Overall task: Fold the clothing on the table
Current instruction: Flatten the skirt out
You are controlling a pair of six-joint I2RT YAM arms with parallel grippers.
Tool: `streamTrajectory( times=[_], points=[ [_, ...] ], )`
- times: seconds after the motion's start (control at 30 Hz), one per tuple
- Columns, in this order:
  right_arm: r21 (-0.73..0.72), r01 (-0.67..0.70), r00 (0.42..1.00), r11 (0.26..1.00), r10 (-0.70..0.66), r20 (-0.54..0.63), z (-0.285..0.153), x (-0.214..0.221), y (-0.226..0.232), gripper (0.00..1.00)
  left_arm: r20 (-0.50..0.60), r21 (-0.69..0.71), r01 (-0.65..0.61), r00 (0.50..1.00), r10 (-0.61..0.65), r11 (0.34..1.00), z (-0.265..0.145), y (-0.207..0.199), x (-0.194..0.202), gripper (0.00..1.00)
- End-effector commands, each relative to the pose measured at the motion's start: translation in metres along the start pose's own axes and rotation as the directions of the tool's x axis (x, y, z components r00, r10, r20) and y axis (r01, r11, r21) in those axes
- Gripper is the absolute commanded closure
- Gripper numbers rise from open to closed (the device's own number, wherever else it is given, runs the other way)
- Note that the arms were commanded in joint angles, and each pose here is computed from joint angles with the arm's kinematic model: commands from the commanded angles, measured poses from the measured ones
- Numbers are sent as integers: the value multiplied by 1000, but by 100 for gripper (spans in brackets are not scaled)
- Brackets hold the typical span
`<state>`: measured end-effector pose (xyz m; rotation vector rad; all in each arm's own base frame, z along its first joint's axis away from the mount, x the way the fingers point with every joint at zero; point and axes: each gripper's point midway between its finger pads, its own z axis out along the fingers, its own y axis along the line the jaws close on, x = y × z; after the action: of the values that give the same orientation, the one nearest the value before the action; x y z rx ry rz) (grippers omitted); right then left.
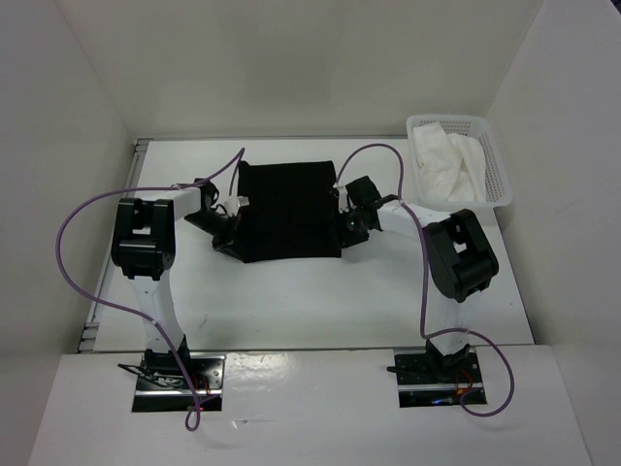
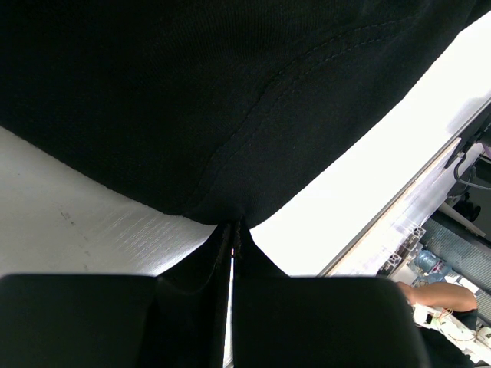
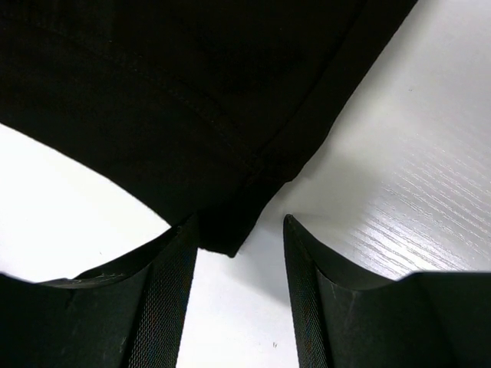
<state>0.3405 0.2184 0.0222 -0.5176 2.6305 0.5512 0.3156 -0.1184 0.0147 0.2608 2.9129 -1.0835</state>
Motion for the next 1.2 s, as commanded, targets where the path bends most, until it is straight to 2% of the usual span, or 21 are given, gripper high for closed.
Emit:
streamTrajectory(
  times=[0.0, 0.2, 0.43, 0.53, 0.7, 0.8, 0.93, 1.03, 1.17],
  points=[
    [-16, 28, 999, 999, -28, 17, 5, -10, 3, 47, -13, -2, -35, 999, 35, 999, 1, 3, 3, 100],
    [-21, 37, 999, 999, -37, 14, 7, -10, 7, 48, -13, -2, -35, 999, 35, 999, 1, 3, 3, 100],
    [-41, 88, 996, 995, -89, -23, 15, -1, 23, 56, -8, -14, -32, 999, 32, 999, 1, 5, 2, 100],
    [-41, 97, 995, 994, -98, -24, 17, -2, 22, 64, -8, -14, -32, 999, 32, 999, 1, 5, 2, 100],
    [-39, 92, 995, 995, -93, -42, 19, 2, 21, 84, -3, -15, -25, 1000, 25, 1000, 0, 7, 1, 100],
    [-20, 102, 994, 995, -102, -40, 18, 0, 17, 88, -3, -15, -25, 1000, 25, 1000, 0, 7, 1, 100],
    [1, 130, 991, 991, -130, -6, 2, -14, 19, 99, 42, -35, -52, 998, 54, 998, -14, 3, -8, 100],
    [9, 160, 987, 987, -160, 27, -14, -26, 23, 100, 67, -42, -70, 995, 73, 997, -27, -3, -11, 100],
    [13, 214, 969, 977, -214, 124, -54, -51, 36, 100, 127, -54, -154, 979, 159, 987, -49, -20, -26, 100]
  ],
)
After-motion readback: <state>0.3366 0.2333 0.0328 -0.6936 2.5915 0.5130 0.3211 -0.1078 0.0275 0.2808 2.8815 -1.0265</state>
